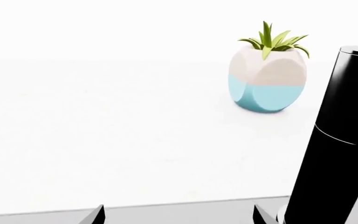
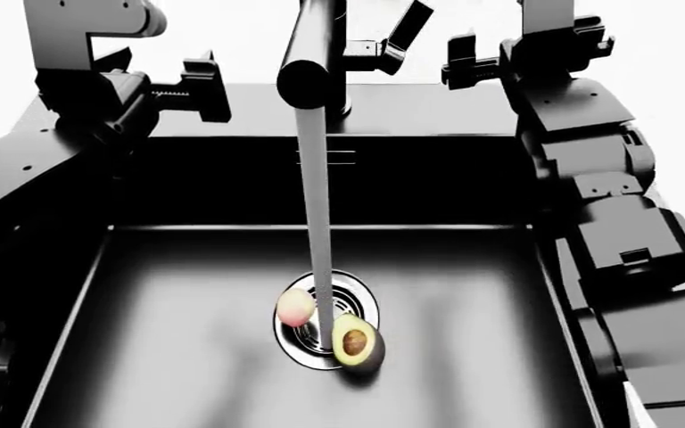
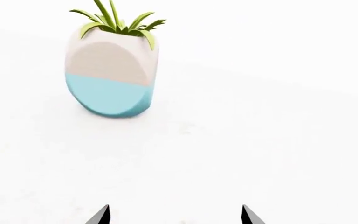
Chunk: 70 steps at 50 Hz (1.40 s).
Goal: Pick up the fruits and vegetables and place them in the sink. Turn on the sink faucet to wash them. Then turn the sink off and put them in the tray.
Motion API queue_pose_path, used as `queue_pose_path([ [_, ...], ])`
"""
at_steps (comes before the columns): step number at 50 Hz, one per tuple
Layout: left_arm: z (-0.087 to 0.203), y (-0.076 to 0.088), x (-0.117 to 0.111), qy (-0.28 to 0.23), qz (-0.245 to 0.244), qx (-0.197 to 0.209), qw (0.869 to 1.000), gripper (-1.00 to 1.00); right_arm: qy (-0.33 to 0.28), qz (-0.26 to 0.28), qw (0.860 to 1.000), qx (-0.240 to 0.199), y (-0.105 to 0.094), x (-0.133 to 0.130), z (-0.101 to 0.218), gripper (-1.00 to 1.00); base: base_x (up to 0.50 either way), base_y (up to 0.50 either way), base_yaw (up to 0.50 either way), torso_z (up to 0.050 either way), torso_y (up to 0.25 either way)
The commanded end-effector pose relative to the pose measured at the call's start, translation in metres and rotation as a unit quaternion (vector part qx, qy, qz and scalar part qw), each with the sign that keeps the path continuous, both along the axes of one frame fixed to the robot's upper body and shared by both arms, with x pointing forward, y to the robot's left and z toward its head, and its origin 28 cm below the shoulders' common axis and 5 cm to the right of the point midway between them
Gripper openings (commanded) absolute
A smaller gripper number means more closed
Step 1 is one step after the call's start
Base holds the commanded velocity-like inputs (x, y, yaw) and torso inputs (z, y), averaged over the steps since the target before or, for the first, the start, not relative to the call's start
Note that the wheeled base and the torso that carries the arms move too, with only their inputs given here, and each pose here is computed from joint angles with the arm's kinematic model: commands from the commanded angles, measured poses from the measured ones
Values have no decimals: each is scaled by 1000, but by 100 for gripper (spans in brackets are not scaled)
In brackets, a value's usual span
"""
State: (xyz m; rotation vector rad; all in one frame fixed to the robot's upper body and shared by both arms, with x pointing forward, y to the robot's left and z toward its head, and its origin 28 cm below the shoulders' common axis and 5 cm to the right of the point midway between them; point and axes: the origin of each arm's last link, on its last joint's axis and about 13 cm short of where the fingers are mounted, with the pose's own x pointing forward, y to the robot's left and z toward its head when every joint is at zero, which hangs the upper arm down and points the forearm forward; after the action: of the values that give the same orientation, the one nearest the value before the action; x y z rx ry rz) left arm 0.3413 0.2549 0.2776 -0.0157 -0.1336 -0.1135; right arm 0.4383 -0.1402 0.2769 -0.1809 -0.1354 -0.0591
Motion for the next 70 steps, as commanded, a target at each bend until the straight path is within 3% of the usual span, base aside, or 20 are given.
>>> queue_pose_path([
  [1,-2,1,-2,3,-1,-1,1000,100,0,22,1000,5,11,3,-7,100,0,0,0,0,0],
  [50,-11,3,-7,18,5,-8,1000,100,-17,74,997,8,42,5,2,100,0,0,0,0,0],
  [66,-9,2,-8,19,-2,-6,1000,100,-57,153,986,-17,73,-1,42,100,0,0,0,0,0],
  [70,-9,2,-8,20,-6,-5,1000,100,-55,192,979,29,77,-10,55,100,0,0,0,0,0],
])
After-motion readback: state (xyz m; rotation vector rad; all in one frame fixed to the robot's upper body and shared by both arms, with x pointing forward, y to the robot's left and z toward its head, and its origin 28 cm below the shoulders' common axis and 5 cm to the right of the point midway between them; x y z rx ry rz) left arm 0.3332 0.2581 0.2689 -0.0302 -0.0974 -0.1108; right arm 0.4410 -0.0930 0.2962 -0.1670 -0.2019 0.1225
